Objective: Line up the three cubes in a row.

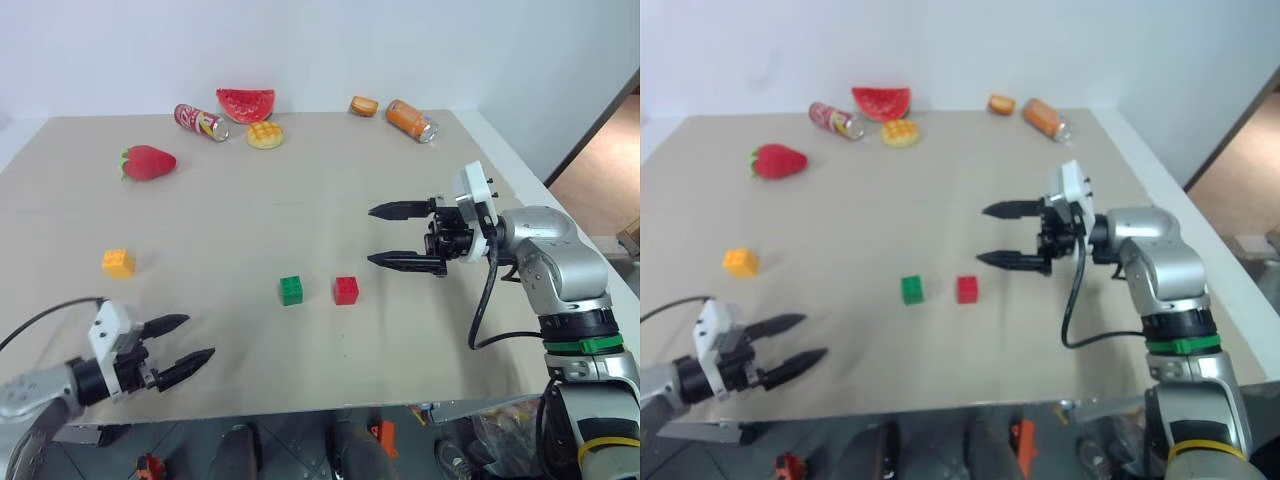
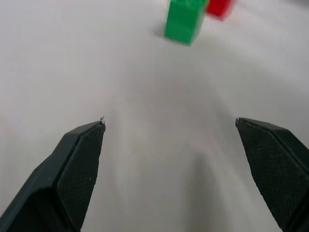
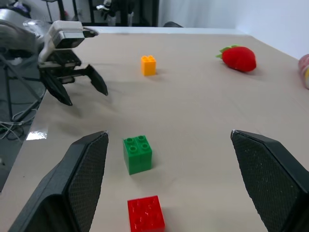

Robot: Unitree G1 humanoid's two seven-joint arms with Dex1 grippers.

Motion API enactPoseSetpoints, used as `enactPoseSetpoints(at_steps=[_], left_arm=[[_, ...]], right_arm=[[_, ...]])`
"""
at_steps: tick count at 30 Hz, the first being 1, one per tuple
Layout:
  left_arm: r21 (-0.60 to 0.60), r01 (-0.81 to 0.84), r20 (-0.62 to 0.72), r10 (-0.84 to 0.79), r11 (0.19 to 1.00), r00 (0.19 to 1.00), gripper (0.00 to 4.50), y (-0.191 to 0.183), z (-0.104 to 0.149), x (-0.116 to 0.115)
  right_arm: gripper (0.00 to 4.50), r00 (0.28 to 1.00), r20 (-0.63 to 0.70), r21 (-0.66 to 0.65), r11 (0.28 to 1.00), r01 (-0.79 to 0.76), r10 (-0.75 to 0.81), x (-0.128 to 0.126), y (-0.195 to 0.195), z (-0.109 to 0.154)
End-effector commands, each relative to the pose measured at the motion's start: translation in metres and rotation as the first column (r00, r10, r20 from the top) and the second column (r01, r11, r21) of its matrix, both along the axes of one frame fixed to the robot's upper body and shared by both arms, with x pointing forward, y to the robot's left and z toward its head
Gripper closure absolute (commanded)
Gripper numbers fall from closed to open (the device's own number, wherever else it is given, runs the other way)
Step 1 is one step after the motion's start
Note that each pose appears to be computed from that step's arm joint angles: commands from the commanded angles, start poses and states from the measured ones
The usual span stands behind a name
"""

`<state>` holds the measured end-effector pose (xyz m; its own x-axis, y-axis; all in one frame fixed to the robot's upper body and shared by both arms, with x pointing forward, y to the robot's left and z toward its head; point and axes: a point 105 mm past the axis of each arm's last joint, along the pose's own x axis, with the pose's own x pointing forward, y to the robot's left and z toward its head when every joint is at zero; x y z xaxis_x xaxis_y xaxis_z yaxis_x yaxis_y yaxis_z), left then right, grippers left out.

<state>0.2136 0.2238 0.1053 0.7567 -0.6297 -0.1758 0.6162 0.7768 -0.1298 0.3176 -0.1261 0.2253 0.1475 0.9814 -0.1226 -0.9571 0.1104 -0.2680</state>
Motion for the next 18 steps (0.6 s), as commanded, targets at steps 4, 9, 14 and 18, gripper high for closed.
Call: enactPoseSetpoints(at_steps=[4,9,14,18], left_arm=[[-0.121,-0.500,0.091,0.511,0.858,0.855,0.02,0.058,0.018,0.007],[-0.082,-0.682,0.127,0.686,0.727,0.717,0.02,0.083,0.002,0.014],[-0.035,-0.752,0.161,0.746,0.659,0.646,0.02,0.091,-0.004,0.024],[0.002,-0.780,0.176,0.768,0.625,0.616,0.02,0.103,-0.005,0.038]], right_arm=[[0.28,0.998,0.039,0.009,0.999,-0.048,0.047,0.001,0.007,0.007],[0.28,0.996,0.039,0.019,0.997,-0.079,0.078,0.003,0.015,0.007],[0.28,0.995,0.040,0.025,0.995,-0.093,0.091,0.003,0.018,0.007],[0.28,0.995,0.040,0.031,0.995,-0.096,0.094,0.002,0.020,0.006]])
